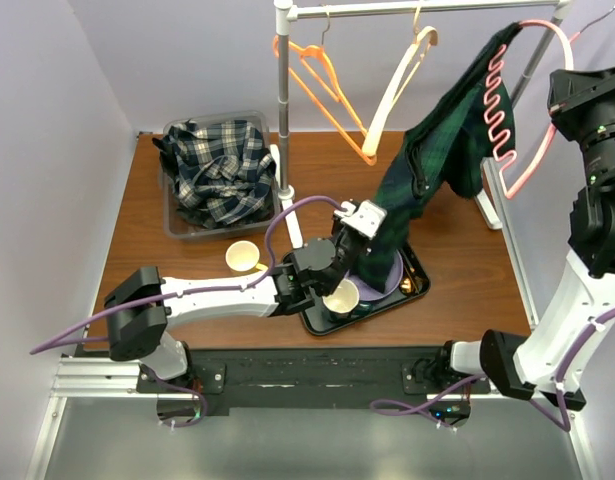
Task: Remove the skirt from the hanger
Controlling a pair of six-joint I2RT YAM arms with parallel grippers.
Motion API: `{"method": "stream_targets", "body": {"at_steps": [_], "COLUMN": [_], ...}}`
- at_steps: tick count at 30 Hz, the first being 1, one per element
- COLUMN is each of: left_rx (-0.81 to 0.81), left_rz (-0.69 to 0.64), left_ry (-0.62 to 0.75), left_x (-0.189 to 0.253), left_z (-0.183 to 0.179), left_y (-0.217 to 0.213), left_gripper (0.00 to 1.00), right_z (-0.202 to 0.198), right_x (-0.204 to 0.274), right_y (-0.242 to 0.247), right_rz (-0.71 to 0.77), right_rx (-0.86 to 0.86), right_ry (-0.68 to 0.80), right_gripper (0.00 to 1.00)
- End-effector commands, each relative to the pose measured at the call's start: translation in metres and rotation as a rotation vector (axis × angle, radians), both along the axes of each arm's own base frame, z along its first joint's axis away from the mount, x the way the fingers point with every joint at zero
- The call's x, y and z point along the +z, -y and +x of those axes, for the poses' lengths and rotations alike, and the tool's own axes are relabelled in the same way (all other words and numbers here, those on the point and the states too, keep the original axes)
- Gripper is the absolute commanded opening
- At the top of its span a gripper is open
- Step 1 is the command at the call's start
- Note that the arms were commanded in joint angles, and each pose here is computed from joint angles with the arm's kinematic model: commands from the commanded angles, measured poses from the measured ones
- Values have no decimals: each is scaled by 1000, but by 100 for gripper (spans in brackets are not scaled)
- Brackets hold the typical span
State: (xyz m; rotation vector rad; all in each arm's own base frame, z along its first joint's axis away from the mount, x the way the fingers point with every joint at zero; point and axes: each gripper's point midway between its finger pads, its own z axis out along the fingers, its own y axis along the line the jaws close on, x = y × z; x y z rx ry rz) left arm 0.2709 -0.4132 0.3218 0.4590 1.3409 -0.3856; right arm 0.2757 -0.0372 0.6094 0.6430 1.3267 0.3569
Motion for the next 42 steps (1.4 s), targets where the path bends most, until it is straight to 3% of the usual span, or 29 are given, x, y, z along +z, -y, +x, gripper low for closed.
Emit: {"method": "stream_targets", "body": {"at_steps": [1,8,16,24,29,34,42], "left_rx": [13,-75,-126,-56,-74,-133,-156], "left_rz": [-99,-265,-373,-380,-428,-499,-602], "left_ry": [54,210,297,311,299,285,280], "left_x": [56,186,268,272,279,304,347], "left_z": [-10,-24,-49,-52,-67,-92,-115], "left_y": [-14,-8,-13,-49,-71,-106,-192], "left_gripper": [0,0,0,0,0,0,0], "right_z": [-56,-76,-90,-116,-176,-208,-202], "right_x": [130,112,84,59,114,136,131], "right_y": [2,-31,-41,-59,-86,-99,-99], "right_rz": [-131,-152,-158,-170,-194,-164,-134], "right_rx": [-73,80,112,176,245,296,319], "right_ry": [535,523,443,362,574,686,686], "right_gripper": [0,0,0,0,0,0,0]}}
